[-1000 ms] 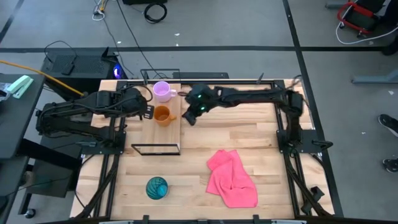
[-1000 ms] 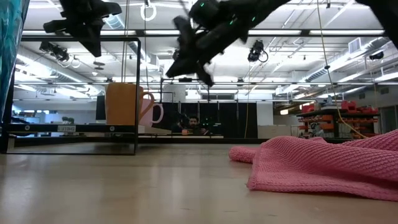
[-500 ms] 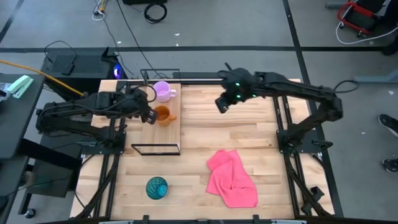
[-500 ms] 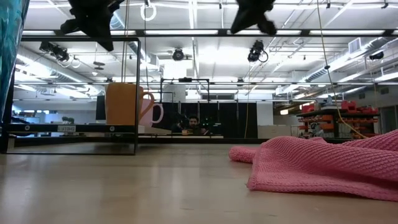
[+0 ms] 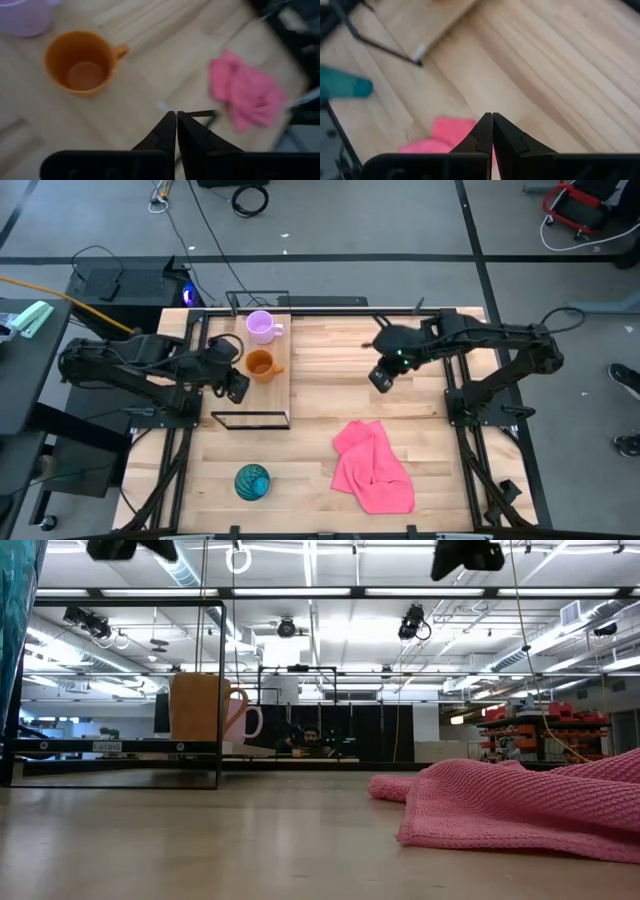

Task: Stack small to large cups/mugs on shelf
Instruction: Put the blue cup on the shelf

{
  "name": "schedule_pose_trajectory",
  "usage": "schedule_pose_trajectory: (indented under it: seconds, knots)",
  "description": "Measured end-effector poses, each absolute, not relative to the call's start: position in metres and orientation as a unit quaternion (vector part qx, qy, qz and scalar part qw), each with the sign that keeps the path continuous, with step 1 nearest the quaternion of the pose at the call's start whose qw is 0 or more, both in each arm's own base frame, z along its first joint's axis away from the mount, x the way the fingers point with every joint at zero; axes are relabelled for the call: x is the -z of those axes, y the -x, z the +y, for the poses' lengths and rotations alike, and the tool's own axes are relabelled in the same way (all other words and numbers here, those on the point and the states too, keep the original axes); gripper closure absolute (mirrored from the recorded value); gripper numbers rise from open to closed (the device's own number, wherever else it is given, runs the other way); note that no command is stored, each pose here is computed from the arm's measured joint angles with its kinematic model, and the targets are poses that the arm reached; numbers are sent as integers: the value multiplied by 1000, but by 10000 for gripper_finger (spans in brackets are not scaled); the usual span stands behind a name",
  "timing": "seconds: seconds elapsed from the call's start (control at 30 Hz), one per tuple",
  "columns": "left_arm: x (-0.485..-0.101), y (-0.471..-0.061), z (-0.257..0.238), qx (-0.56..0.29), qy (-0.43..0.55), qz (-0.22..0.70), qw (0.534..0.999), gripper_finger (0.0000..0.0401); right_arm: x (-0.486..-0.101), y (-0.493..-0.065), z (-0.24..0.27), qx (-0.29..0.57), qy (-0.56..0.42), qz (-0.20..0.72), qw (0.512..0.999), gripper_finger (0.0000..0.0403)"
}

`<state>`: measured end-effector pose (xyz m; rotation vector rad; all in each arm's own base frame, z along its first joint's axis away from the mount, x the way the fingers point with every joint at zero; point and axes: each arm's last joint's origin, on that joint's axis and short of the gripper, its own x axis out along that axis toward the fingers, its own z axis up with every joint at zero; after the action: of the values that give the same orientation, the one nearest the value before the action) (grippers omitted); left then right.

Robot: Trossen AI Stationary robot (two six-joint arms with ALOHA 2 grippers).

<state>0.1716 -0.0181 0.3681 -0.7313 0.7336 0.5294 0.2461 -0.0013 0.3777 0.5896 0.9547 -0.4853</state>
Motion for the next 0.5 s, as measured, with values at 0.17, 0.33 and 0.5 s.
schedule_pose_trajectory:
  seconds: [0.17, 0.33, 0.5]
  knots:
    - [-403, -164, -28, -218, 399, 293, 841, 390, -374, -240, 16, 202, -241, 488, 814, 385]
    - [-421, -156, -42, -188, 444, 281, 830, 390, -372, -230, 36, 173, -200, 530, 806, 385]
    - [-416, -150, -63, -209, 506, 331, 769, 388, -372, -216, 55, 149, -172, 560, 797, 385]
